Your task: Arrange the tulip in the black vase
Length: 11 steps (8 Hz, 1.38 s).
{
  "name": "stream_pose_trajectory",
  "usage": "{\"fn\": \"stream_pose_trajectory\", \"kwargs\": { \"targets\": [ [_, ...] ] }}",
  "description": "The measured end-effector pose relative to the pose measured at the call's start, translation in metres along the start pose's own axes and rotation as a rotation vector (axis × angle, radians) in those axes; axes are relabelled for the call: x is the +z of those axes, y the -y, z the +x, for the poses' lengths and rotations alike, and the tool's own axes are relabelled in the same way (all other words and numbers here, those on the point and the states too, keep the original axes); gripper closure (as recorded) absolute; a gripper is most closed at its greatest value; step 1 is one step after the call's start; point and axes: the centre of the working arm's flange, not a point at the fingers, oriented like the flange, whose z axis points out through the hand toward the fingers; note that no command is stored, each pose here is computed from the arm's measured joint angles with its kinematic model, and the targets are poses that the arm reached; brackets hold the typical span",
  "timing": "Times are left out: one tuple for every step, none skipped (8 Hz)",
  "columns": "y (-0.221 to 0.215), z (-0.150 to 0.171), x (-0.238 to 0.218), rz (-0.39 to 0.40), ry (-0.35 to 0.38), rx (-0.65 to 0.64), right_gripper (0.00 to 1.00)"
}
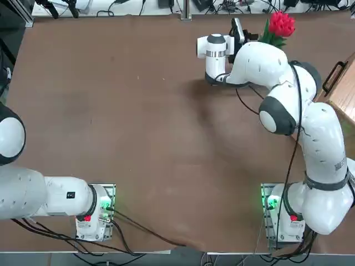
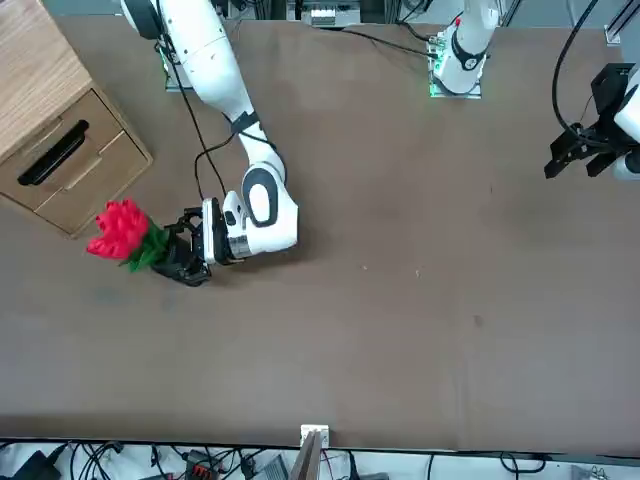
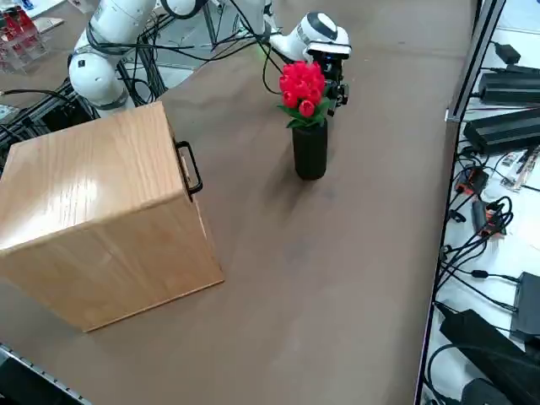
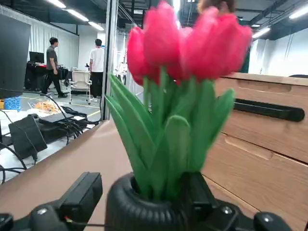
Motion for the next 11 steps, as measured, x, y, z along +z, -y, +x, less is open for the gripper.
{"fn": "stream_pose_trajectory", "kwargs": {
  "targets": [
    [-0.001,0.002,-0.006,0.004,0.008,0.004,0.0],
    [-0.002,0.007,-0.015,0.005,0.03,0.008,0.0],
    [-0.003,0.017,-0.027,0.005,0.071,0.003,0.0],
    [-0.001,0.033,-0.042,0.008,0.125,-0.01,0.0],
    [0.001,0.055,-0.056,0.016,0.188,-0.037,0.0],
    [0.002,0.076,-0.067,0.025,0.254,-0.082,0.0],
    [0.001,0.095,-0.075,0.033,0.325,-0.142,0.0],
    [-0.001,0.114,-0.08,0.046,0.394,-0.213,0.0],
    [-0.002,0.134,-0.083,0.07,0.45,-0.29,0.0],
    [-0.001,0.158,-0.082,0.11,0.52,-0.363,0.0],
    [0.003,0.189,-0.075,0.16,0.609,-0.414,0.0]
  ]
}}
